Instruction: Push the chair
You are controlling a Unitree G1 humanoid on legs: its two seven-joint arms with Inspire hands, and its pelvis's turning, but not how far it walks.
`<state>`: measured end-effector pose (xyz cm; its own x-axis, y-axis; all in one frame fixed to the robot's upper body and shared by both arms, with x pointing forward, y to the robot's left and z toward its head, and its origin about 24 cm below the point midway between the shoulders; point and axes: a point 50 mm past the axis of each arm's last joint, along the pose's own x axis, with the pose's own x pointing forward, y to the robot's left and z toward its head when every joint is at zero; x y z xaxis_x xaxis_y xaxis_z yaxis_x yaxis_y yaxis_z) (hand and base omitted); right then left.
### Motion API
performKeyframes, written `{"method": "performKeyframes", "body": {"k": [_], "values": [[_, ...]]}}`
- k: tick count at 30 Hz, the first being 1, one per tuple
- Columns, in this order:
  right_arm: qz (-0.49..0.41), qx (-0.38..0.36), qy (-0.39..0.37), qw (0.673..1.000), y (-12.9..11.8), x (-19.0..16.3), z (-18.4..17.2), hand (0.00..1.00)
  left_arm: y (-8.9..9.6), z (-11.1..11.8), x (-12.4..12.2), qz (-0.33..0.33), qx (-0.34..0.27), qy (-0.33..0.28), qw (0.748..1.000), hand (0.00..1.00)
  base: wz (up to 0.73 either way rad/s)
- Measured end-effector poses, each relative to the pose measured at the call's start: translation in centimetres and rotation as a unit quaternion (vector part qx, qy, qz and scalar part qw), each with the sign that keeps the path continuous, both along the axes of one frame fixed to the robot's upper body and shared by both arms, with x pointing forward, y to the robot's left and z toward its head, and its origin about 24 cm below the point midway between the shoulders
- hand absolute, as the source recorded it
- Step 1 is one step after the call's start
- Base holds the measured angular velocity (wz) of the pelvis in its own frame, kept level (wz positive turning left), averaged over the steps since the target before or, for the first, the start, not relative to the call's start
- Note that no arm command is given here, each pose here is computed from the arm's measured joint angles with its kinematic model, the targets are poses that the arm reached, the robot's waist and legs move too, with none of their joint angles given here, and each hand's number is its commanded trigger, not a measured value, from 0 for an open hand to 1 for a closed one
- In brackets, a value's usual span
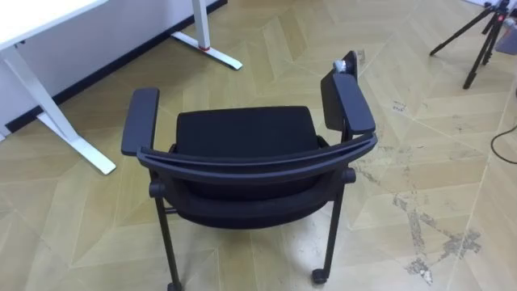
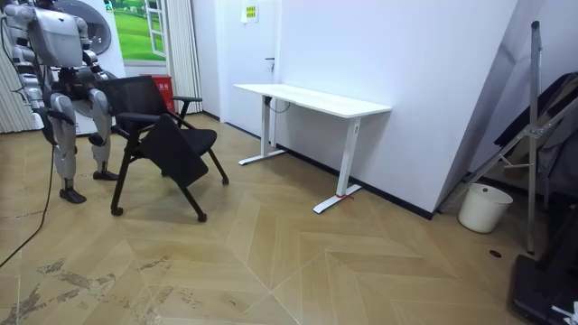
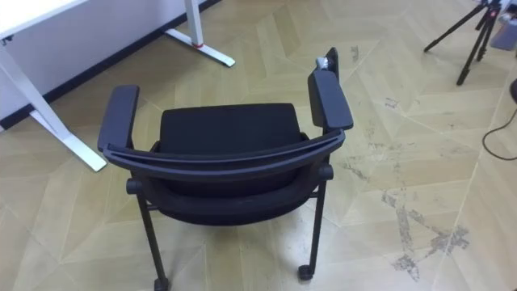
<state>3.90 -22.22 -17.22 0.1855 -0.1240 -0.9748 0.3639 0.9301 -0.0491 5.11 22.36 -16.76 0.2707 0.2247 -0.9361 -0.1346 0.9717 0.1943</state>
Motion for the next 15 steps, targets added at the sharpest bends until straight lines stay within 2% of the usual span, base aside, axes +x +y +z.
{"method": "performKeyframes", "body": {"k": [15], "values": [[-0.004,-0.035,0.017,0.999,-0.34,-0.22,0.02,0.0,0.38,0.0,-0.59,0.019,0.02,0.011,1.0,0.0,0.0]]}}
